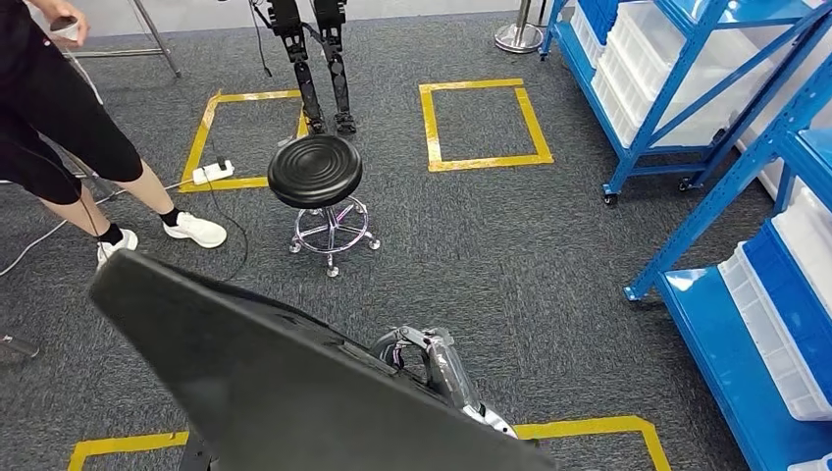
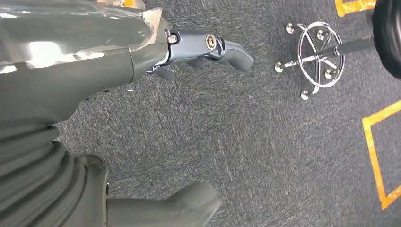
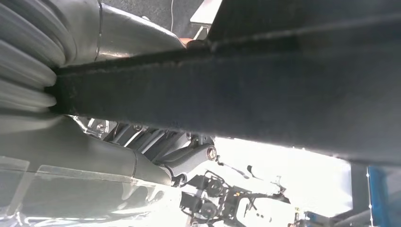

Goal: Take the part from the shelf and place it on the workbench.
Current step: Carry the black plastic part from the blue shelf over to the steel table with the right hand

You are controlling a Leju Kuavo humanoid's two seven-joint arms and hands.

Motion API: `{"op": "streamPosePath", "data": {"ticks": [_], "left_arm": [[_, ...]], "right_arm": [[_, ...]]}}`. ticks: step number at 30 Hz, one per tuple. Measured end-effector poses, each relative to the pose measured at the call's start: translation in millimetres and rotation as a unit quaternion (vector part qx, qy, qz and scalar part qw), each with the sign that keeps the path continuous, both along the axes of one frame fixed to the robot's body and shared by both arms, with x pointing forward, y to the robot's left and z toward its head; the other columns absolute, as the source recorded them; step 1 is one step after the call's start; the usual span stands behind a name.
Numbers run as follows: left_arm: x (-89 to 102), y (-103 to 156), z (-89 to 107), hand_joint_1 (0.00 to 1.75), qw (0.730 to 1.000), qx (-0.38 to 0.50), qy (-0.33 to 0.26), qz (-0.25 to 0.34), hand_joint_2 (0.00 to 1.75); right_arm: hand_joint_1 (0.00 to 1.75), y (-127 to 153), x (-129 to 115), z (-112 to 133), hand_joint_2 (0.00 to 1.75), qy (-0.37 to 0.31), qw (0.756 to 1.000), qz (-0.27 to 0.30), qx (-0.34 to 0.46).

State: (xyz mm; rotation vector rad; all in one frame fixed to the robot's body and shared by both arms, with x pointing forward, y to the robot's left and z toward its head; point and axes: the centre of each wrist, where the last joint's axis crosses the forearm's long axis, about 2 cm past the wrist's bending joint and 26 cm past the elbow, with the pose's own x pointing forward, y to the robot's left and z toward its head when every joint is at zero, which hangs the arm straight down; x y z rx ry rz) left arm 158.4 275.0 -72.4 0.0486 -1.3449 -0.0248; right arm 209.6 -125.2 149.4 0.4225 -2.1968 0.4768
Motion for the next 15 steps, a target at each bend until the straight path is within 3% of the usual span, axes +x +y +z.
{"op": "streamPosePath", "data": {"ticks": [15], "left_arm": [[-2.0,5.6,-1.4,0.00,1.000,-0.009,0.005,0.027,1.75]], "right_arm": [[1.75,0.9,6.4,-1.7,1.75,0.005,1.000,0.007,-0.003]]}}
